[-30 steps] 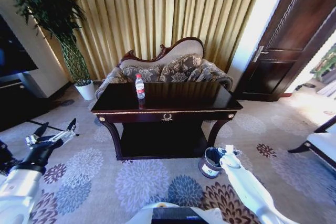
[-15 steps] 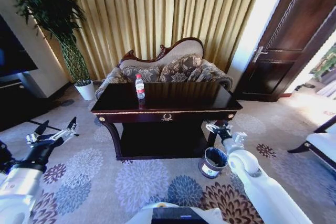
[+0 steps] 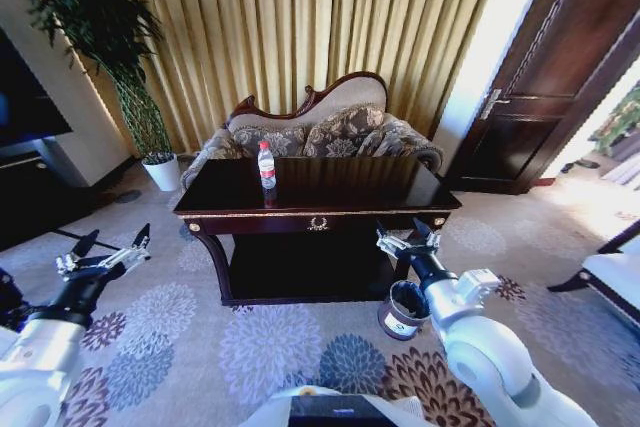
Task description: Move to the front of the table and place the trash on the table into the trash bin.
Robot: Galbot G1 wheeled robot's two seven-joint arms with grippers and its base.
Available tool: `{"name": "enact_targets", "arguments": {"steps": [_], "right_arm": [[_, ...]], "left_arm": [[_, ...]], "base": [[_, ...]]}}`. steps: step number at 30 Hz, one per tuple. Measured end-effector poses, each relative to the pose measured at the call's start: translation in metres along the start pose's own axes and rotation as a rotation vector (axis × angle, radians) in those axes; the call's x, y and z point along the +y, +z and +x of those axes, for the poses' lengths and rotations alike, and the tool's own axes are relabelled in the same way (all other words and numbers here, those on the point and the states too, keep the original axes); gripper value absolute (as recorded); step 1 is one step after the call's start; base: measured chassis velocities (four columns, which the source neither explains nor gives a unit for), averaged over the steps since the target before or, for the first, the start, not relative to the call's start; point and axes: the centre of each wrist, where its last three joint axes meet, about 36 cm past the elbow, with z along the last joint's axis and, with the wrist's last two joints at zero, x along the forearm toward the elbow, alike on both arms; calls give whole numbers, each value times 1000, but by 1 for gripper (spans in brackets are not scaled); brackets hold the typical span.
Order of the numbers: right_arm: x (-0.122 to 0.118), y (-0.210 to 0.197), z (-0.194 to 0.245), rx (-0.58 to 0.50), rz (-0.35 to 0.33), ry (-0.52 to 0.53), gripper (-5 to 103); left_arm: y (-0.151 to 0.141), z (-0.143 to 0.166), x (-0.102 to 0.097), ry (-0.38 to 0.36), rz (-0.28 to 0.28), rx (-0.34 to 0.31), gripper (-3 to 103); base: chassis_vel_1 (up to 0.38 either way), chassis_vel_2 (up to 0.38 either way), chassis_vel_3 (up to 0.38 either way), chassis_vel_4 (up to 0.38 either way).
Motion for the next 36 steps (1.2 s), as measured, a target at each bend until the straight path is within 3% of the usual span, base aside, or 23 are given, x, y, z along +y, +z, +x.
{"name": "enact_targets", "arguments": {"steps": [12,36], "right_arm": [[-1,3,-2,5,12,-1,100],[0,5,-2,32,31,-9,100]], "left_arm": [[-1,0,0,1,-6,0,100],[-2,-1,1,-2,-10,0,100]], "base": [[-6,7,4,-7],[-129,126,134,-131]]}}
